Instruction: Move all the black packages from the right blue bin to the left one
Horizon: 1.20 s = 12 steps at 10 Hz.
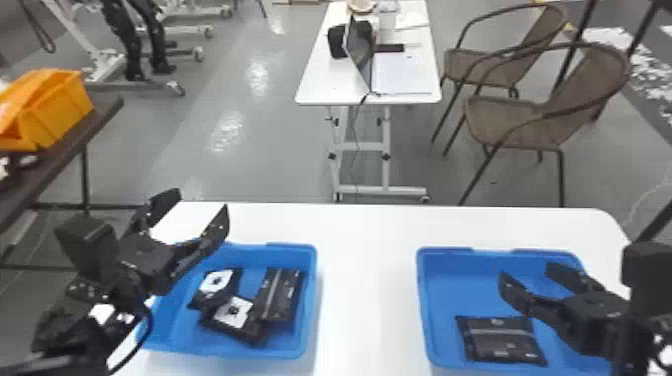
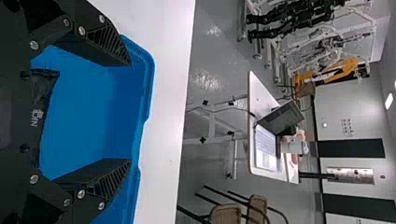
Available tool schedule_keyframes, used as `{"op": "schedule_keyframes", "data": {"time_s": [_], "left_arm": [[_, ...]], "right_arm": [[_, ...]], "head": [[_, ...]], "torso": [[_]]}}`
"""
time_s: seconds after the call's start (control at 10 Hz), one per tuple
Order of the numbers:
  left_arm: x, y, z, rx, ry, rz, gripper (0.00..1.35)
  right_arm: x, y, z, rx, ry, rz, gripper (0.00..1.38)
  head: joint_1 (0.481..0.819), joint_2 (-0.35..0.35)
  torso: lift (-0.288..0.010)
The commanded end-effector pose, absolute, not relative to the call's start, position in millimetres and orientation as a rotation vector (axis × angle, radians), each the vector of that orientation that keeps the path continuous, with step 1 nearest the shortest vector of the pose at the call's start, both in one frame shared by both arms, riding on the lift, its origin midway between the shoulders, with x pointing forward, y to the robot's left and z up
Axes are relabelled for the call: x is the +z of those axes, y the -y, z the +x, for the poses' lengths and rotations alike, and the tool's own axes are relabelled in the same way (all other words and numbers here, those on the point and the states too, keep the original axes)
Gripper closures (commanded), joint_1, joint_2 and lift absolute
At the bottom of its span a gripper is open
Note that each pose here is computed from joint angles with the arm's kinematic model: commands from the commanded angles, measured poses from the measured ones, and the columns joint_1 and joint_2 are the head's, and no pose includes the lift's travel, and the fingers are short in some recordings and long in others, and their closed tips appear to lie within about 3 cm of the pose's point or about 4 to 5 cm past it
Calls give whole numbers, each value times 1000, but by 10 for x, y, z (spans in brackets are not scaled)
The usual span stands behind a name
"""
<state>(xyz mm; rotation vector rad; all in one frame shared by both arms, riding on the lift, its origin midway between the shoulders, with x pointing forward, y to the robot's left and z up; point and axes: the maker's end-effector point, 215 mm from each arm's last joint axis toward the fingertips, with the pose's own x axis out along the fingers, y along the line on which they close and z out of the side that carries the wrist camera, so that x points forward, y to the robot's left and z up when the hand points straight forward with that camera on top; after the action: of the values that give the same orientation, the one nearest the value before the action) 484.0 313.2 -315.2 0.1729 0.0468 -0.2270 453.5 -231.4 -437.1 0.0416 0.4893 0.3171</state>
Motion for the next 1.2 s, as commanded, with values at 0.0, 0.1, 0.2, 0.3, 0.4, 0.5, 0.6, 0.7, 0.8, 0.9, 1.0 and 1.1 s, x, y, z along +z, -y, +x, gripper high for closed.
{"op": "schedule_keyframes", "data": {"time_s": [0.0,0.1,0.2,0.3,0.4,0.5,0.6,0.7,0.8,0.9,1.0,1.1], "left_arm": [[-2877,-3107,4910,-226,26,170,308],[-2798,-3083,4915,-220,53,151,308],[-2769,-3037,4897,-215,76,115,308],[-2741,-2969,4866,-215,101,83,308],[-2750,-2856,4829,-221,128,30,308],[-2783,-2765,4815,-225,134,-16,308],[-2841,-2731,4813,-231,119,-28,308],[-2841,-2722,4815,-233,117,-29,308],[-2866,-2704,4819,-236,109,-30,308],[-2892,-2660,4830,-243,100,-33,308],[-2907,-2649,4834,-243,95,-35,308],[-2917,-2648,4834,-243,91,-34,309]], "right_arm": [[-4398,2344,4513,314,-496,32,314],[-4390,2379,4506,309,-477,20,314],[-4459,2481,4462,284,-478,23,314],[-4589,2594,4378,257,-493,34,314],[-4692,2761,4306,227,-512,34,314],[-4774,2919,4259,198,-530,38,318],[-4853,3028,4240,174,-561,65,315],[-4907,3043,4288,171,-596,90,317],[-4968,2970,4378,200,-620,136,318],[-4967,2857,4470,223,-632,160,315],[-5001,2803,4511,210,-650,206,314],[-5076,2761,4553,199,-678,252,314]], "head": [[695,98],[695,94],[695,92],[695,85],[695,67],[695,43],[695,5],[695,-13],[695,-32],[695,-36],[695,-29],[695,-26]], "torso": [[-43],[-43],[-43],[-43],[-43],[-43],[-43],[-43],[-43],[-43],[-43],[-43]]}}
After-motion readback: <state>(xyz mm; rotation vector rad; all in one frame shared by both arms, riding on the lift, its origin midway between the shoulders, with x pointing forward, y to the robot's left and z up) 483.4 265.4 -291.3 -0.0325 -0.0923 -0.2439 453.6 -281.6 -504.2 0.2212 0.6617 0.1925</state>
